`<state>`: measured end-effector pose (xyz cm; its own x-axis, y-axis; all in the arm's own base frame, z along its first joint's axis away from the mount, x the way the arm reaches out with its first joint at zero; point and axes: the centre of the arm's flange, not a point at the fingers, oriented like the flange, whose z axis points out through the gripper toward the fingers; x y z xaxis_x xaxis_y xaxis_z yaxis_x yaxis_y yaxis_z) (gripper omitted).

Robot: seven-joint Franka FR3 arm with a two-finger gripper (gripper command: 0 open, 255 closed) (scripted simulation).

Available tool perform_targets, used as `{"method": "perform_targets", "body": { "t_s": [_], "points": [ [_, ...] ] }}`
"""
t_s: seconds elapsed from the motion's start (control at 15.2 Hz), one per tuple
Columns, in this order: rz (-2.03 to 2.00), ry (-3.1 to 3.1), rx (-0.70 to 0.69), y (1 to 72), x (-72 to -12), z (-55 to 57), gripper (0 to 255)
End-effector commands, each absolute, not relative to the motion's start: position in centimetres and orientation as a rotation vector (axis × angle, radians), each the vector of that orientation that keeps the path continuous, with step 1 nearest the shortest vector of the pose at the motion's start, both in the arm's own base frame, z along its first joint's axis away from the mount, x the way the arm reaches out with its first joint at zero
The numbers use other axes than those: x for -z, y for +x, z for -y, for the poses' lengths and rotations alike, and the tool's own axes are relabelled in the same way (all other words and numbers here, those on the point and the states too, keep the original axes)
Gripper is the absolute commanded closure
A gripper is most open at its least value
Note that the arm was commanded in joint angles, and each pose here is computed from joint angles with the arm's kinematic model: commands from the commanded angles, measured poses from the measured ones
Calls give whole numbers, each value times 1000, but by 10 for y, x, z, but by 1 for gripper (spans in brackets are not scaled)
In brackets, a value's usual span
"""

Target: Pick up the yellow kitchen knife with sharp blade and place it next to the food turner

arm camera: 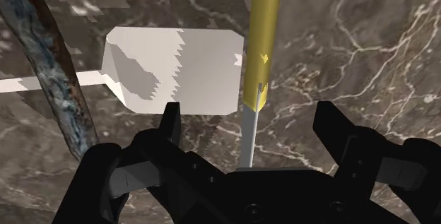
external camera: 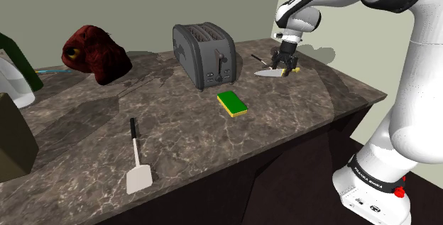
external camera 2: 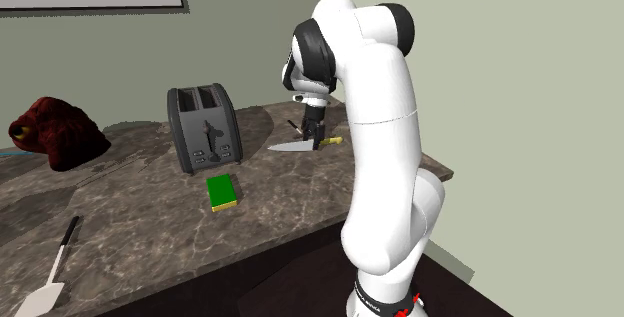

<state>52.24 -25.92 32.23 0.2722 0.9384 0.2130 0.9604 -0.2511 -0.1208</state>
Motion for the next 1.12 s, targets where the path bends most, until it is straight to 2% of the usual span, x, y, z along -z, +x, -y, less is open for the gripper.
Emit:
{"method": "perform_targets", "body": {
  "t_s": [0.0,0.59,1.06],
  "points": [
    [1764,-2316,142,522,-322,259,255],
    [1764,-2316,142,522,-322,259,255],
    [1764,-2316,142,522,-359,259,255]
  ]
}}
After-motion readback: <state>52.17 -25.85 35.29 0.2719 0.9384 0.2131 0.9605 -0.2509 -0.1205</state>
